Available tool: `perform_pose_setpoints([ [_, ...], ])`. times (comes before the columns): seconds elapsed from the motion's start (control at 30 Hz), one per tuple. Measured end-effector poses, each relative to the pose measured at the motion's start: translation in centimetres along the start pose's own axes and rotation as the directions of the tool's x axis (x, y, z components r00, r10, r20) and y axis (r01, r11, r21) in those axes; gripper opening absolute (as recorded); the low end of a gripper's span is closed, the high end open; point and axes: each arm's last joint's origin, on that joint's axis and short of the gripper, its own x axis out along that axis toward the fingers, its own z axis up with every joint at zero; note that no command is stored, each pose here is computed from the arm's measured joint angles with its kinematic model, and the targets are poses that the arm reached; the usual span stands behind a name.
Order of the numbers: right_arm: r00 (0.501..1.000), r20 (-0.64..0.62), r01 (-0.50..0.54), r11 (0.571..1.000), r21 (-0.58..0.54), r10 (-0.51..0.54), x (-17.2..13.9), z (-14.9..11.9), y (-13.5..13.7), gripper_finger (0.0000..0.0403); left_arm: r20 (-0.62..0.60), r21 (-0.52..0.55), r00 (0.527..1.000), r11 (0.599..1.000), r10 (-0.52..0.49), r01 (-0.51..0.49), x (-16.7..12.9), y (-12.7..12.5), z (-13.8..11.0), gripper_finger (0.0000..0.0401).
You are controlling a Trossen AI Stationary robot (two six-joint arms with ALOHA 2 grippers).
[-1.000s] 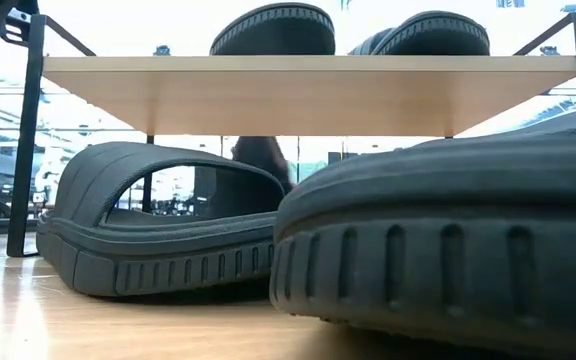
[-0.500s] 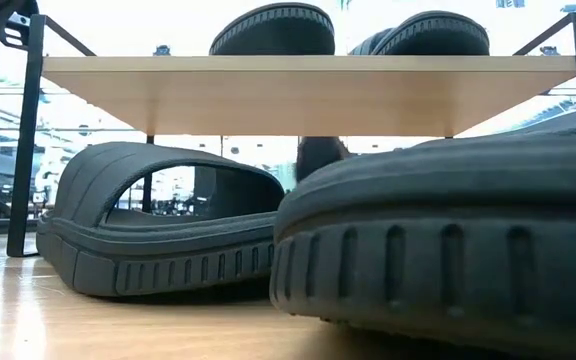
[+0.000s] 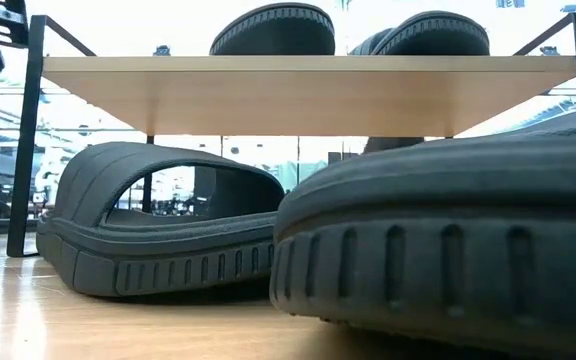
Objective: Pick and place slides into the shelf
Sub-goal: Put the black slide under the shelf
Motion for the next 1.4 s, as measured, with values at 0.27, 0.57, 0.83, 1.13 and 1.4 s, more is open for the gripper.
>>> perform_pose_setpoints([
  [0.27, 0.996, 0.090, -0.019, 0.999, -0.033, 0.022, 0.1, 1.2, -0.3, 0.0089, -0.156, -0.058, 0.978, 0.990, -0.136, 0.129, 1.0, -3.3, 0.8, 0.0026],
  [0.57, 0.997, 0.076, 0.010, 0.999, -0.032, -0.007, 0.8, 0.9, -0.8, 0.0088, -0.296, 0.037, 0.951, 0.994, -0.086, 0.101, 6.5, -8.8, 1.7, 0.0026],
  [0.83, 0.997, 0.068, 0.037, 0.999, -0.028, -0.035, 1.6, 0.8, -1.4, 0.0088, -0.384, 0.119, 0.916, 0.990, 0.117, -0.076, 12.9, -9.7, 0.9, 0.0026],
  [1.13, 0.980, 0.012, 0.197, 0.980, -0.021, -0.197, 1.5, 0.6, -1.9, 0.0088, -0.431, 0.092, 0.899, 0.995, 0.080, -0.044, 20.3, -8.9, 2.3, 0.0026],
  [1.4, 0.896, -0.077, 0.436, 0.899, -0.035, -0.438, 0.0, 0.6, -1.7, 0.0088, -0.525, 0.201, 0.840, 0.979, 0.140, -0.037, 26.6, -10.1, 3.5, 0.0027],
])
